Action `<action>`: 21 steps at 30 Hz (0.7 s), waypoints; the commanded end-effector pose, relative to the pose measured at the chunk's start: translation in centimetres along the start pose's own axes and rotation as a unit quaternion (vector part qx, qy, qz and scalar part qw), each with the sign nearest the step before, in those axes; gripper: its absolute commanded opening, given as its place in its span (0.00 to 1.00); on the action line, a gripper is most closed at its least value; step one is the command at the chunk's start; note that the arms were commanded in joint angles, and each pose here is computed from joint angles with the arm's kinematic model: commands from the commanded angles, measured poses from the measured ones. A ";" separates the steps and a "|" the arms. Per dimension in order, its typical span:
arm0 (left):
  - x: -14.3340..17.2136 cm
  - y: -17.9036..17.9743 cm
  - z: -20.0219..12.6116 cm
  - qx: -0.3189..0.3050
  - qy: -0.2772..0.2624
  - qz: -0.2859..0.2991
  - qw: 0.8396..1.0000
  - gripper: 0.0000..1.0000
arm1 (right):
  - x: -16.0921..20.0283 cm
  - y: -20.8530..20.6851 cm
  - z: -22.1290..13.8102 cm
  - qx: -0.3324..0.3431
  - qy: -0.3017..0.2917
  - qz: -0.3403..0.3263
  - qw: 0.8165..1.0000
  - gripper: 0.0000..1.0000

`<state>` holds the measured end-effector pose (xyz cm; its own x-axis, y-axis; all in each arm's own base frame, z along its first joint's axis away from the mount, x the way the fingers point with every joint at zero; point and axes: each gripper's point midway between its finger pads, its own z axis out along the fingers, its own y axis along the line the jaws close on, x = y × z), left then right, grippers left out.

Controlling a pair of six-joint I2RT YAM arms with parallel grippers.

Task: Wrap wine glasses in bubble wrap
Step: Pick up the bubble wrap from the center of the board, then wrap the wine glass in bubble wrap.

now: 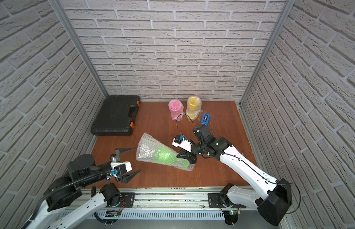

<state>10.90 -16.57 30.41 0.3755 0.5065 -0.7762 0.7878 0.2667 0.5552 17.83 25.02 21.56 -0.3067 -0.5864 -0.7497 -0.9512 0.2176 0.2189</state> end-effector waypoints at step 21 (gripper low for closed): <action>-2.3 3.3 2.9 -0.001 0.007 -0.103 0.995 0.98 | 0.6 5.4 -2.3 -0.075 -0.027 -0.108 0.991 0.03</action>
<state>14.09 -18.77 31.56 0.2074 0.5026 -0.8393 0.8358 0.3549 0.4190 13.60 23.90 23.68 -0.1312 -0.5734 -0.8087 -0.9904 0.0396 0.1325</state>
